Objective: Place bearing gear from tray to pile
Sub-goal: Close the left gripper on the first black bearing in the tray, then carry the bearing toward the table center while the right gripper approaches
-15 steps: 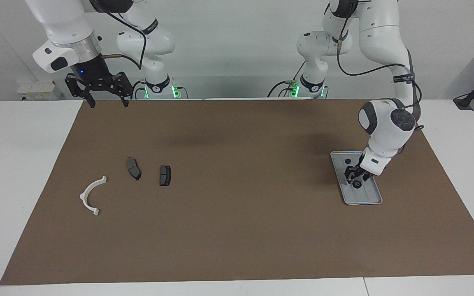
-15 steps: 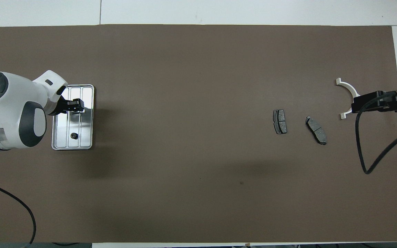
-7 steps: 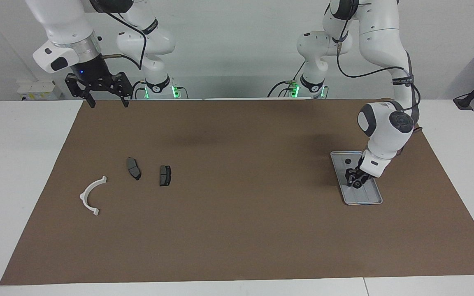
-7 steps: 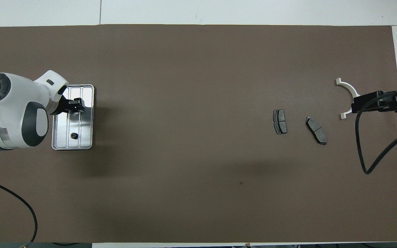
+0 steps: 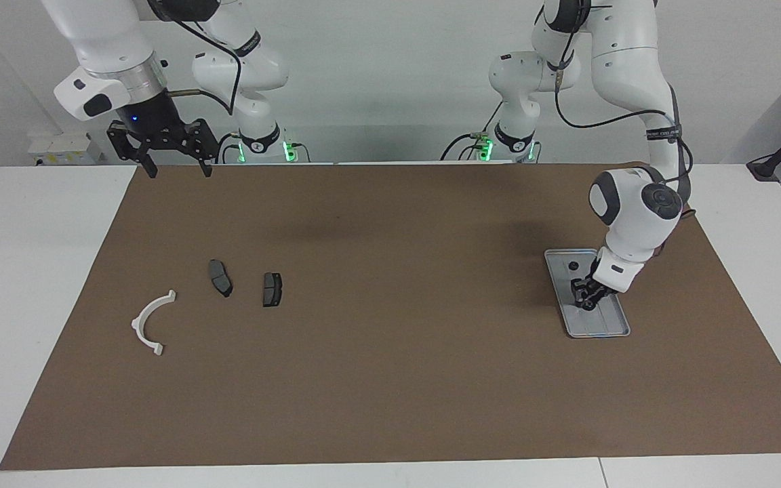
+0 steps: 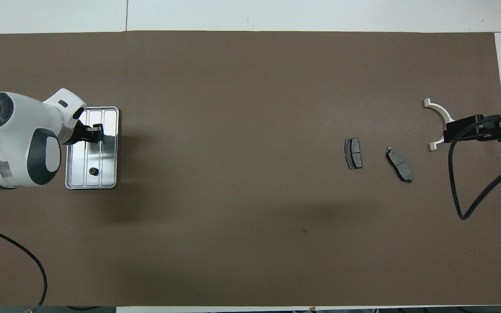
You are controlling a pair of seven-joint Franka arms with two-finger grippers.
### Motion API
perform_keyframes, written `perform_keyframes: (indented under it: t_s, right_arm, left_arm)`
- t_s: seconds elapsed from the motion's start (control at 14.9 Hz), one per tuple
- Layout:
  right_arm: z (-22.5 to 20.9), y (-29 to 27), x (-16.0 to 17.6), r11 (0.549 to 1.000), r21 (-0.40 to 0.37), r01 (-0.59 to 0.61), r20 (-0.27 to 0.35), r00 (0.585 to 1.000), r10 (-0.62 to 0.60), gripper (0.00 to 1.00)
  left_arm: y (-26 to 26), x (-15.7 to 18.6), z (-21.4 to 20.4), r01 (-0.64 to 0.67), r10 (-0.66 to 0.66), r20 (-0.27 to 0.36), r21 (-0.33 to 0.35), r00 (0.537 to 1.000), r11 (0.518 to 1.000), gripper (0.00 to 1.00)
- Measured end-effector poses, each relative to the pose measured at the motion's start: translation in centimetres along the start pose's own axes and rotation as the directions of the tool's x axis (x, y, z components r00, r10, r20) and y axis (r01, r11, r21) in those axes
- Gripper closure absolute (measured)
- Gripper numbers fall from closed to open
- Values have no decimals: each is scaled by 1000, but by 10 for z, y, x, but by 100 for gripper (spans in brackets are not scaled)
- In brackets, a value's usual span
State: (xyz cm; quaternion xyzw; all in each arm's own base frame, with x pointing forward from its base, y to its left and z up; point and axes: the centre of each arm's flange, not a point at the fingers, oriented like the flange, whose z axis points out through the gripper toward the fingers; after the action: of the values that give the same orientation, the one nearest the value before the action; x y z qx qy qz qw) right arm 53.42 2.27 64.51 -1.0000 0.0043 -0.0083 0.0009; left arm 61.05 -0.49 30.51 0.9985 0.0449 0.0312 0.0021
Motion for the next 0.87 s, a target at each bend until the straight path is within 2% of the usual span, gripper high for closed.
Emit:
perform_keyframes:
  t_s: [0.2, 0.4, 0.6, 0.87]
  right_arm:
    - [0, 0, 0, 1000, 0, 0, 0, 1000, 0, 0]
    - [0, 0, 0, 1000, 0, 0, 0, 1000, 0, 0]
    - [0, 0, 0, 1000, 0, 0, 0, 1000, 0, 0]
    - [8, -1, 1, 1000, 0, 2, 9, 1000, -2, 0]
  left_arm:
    - [26, 19, -38, 94, -94, 58, 1, 994, 996, 66]
    - [114, 22, -86, 205, -204, 64, -11, 977, 979, 66]
    - [217, -8, -85, 257, -256, 64, -10, 965, 966, 66]
    - [310, -47, -54, 267, -265, 54, -40, 963, 963, 66]
